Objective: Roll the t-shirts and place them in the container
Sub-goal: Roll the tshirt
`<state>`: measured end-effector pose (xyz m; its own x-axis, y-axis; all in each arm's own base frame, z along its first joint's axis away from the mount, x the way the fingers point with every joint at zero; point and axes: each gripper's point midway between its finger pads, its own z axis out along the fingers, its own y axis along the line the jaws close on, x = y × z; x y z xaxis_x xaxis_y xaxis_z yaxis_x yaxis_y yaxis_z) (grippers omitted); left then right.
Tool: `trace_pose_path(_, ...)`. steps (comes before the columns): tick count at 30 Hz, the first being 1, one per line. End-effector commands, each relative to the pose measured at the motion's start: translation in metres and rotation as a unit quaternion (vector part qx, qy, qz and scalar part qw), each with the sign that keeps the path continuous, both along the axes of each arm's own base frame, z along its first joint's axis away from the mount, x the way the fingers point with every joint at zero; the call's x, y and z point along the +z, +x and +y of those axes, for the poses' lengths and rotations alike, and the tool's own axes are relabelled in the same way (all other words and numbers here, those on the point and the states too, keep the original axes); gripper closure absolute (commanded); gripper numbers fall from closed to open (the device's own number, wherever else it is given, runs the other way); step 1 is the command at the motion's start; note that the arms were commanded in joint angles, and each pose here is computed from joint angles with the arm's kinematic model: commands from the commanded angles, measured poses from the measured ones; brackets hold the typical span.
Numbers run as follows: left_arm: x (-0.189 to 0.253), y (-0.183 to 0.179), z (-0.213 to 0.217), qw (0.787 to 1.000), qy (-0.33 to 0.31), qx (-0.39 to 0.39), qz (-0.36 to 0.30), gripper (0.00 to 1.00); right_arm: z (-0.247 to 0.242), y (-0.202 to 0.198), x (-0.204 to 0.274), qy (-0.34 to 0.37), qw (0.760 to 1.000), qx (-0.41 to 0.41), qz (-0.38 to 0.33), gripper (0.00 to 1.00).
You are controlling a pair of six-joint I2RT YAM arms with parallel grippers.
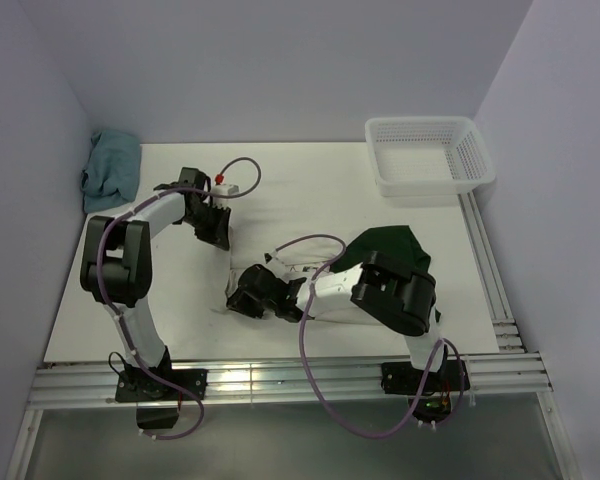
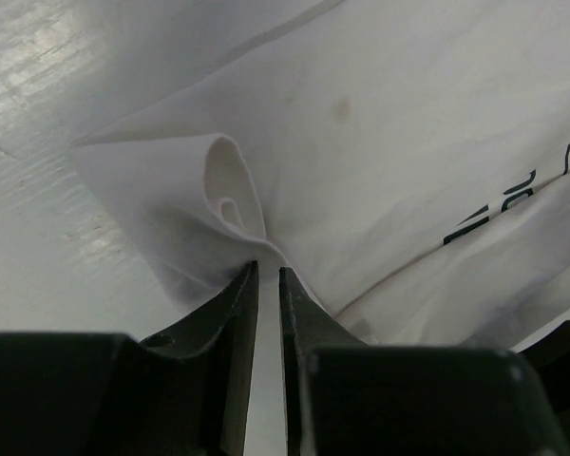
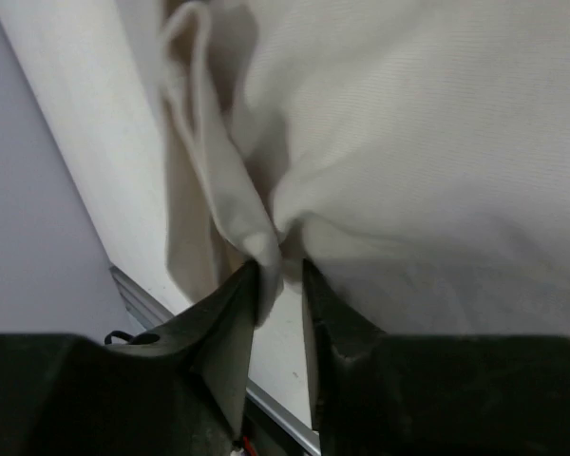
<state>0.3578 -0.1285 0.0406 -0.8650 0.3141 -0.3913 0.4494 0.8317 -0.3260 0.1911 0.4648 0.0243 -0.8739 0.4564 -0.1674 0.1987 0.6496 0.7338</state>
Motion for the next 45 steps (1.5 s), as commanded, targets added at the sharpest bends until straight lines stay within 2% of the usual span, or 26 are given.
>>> trace_pose_path(1, -0.001, 0.007, -0.008, 1.000, -0.012, -0.001, -0.007, 0.80, -0.001, 0.006, 0.028, 0.020, 1.000, -0.014, -0.020, 0.65)
trace_pose_path(4, -0.004, 0.007, -0.008, 1.000, -0.008, -0.004, -0.006, 0.80, -0.006, 0.006, 0.036, 0.016, 0.999, -0.020, -0.024, 0.53)
trace_pose_path(7, -0.005, 0.006, -0.010, 1.000, -0.005, -0.006, -0.006, 0.80, -0.014, 0.006, 0.042, -0.007, 0.999, -0.027, -0.032, 0.48)
trace_pose_path(11, -0.005, 0.007, -0.011, 1.000, -0.002, -0.008, -0.005, 0.79, -0.022, 0.009, 0.055, -0.047, 0.997, -0.037, -0.052, 0.48)
trace_pose_path(12, -0.005, 0.007, -0.011, 1.000, -0.001, -0.008, -0.006, 0.79, -0.028, 0.005, 0.051, -0.071, 0.996, -0.036, -0.049, 0.49)
trace_pose_path(16, -0.006, 0.006, -0.012, 1.000, 0.000, -0.010, -0.004, 0.79, -0.023, 0.010, 0.072, -0.075, 0.993, -0.038, -0.079, 0.65)
trace_pose_path(19, -0.005, 0.005, -0.012, 1.000, 0.002, -0.012, -0.005, 0.79, -0.020, 0.016, 0.076, -0.102, 0.989, -0.027, -0.100, 0.72)
trace_pose_path(22, -0.004, 0.004, -0.012, 1.000, 0.003, -0.017, -0.004, 0.79, 0.000, 0.032, 0.103, -0.117, 0.983, -0.017, -0.137, 0.75)
trace_pose_path(25, -0.003, 0.004, -0.012, 1.000, 0.003, -0.017, -0.004, 0.79, 0.018, 0.040, 0.110, -0.124, 0.980, 0.001, -0.155, 0.75)
trace_pose_path(35, 0.001, 0.004, -0.014, 1.000, 0.002, -0.019, -0.007, 0.78, 0.028, 0.055, 0.045, -0.188, 0.973, 0.024, -0.135, 0.79)
trace_pose_path(45, 0.004, 0.007, -0.015, 1.000, 0.005, -0.023, -0.011, 0.78, 0.016, 0.040, 0.023, -0.245, 0.961, 0.037, -0.124, 0.58)
